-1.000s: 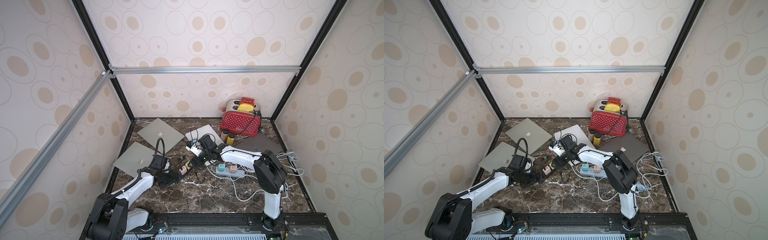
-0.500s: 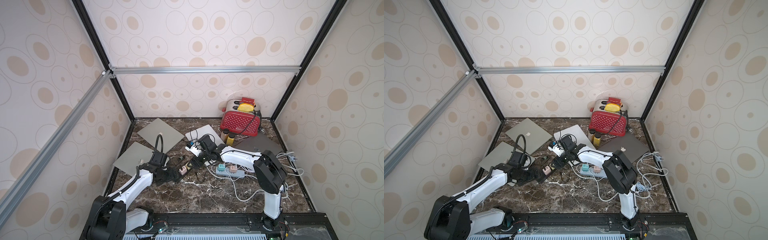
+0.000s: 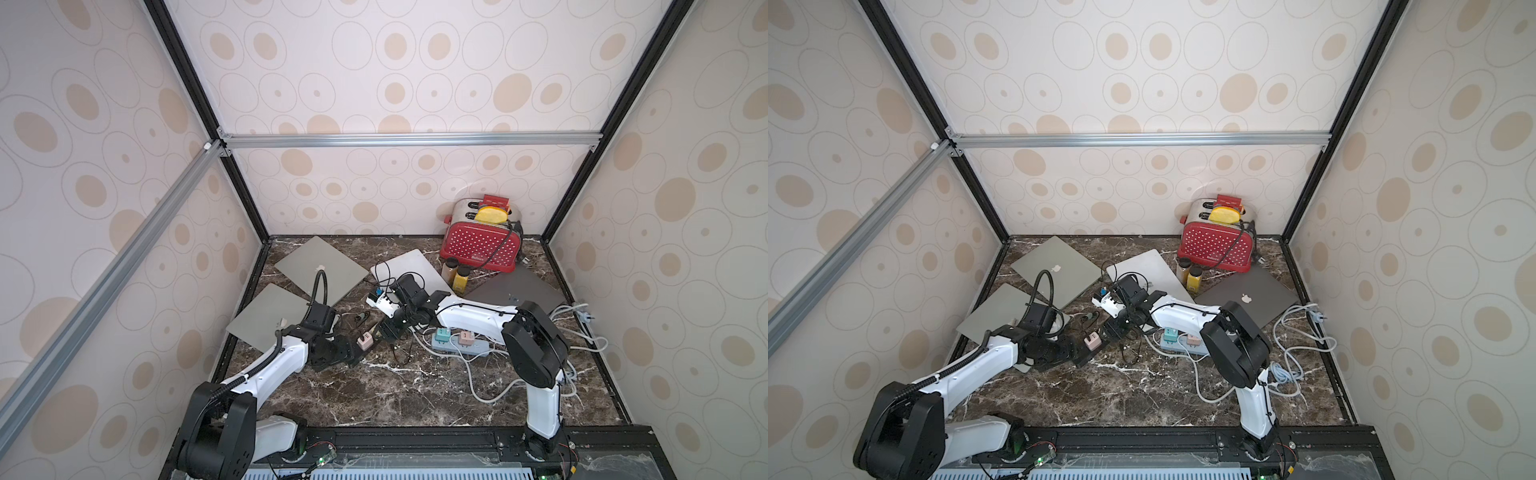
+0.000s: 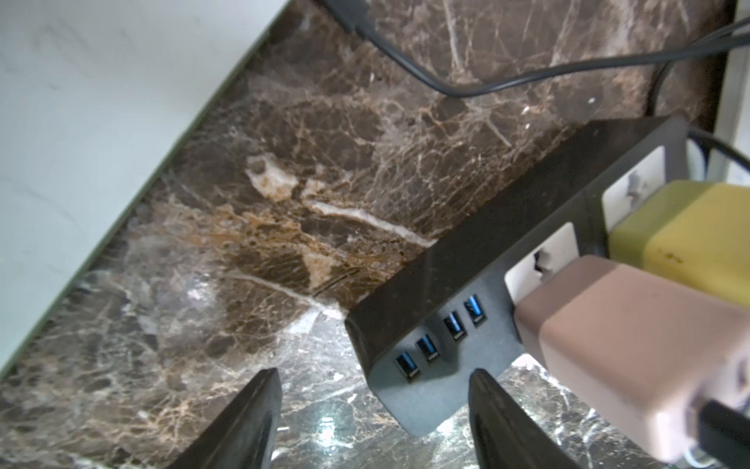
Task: Unplug the laptop charger
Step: Remove the plug from the socket.
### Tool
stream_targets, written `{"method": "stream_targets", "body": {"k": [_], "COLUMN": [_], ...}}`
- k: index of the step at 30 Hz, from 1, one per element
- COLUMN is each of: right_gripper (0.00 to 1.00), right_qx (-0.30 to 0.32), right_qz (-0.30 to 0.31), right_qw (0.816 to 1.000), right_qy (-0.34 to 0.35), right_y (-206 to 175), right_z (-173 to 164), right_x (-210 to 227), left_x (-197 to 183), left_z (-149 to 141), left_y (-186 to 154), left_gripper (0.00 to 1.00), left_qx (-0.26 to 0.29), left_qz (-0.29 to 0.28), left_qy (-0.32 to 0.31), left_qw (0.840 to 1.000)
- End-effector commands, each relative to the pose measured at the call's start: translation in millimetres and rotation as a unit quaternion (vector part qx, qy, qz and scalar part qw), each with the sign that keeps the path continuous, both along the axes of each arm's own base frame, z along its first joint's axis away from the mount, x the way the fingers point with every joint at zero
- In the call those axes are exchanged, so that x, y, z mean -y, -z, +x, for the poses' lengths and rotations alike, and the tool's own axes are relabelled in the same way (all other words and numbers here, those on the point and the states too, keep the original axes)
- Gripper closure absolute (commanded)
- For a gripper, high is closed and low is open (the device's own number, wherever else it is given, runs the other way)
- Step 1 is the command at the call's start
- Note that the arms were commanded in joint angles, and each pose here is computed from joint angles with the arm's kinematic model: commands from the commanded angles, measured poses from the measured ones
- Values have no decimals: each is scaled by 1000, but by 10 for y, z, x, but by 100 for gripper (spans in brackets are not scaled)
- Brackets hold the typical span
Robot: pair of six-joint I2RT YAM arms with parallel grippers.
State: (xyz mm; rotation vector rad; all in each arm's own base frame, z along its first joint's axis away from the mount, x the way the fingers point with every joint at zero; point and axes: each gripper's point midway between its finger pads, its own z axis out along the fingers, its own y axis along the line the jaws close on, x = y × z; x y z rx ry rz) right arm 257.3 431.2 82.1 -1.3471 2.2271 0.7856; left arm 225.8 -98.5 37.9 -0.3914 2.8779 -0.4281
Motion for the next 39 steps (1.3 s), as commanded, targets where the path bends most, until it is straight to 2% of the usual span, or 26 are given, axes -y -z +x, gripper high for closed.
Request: {"method": "stream_targets", "body": {"k": [1, 7, 14, 16, 21, 24, 30, 34, 39], "right_gripper": [34, 38, 43, 49, 73, 80, 81, 81, 82], "right_qx": [1, 15, 30, 39, 61, 86, 93, 35, 82], "right_qz": [-16, -16, -24, -26, -34, -42, -23, -15, -43], "right_qw": [1000, 1000, 999, 999, 997, 995, 994, 996, 990], "right_qy": [9, 19, 23, 27, 34, 36, 45, 87, 104], "right_y": [78, 82, 110, 82, 18, -70, -353, -392, -384], "right_z": [22, 29, -38, -55, -42, -18, -53, -5, 109], "right_x": [0, -17, -90, -93, -59, -44, -46, -3, 123], "left_x": [-43, -22, -8, -9, -21, -14, -18, 1, 8], "left_z": [-16, -18, -69, -83, -105, -116, -140, -138, -146], "left_y": [79, 131, 170, 172, 203, 232, 251, 256, 260], "left_gripper": [32, 41, 44, 45, 49, 49, 51, 51, 51], "left_qx": [-5, -9, -15, -16, -19, -22, -26, -26, -28], "left_qz": [17, 12, 4, 4, 6, 3, 4, -1, -3], "left_qy": [4, 6, 6, 6, 4, 3, 3, 5, 6], "left_qw": [1000, 1000, 1000, 1000, 1000, 1000, 1000, 1000, 1000]}}
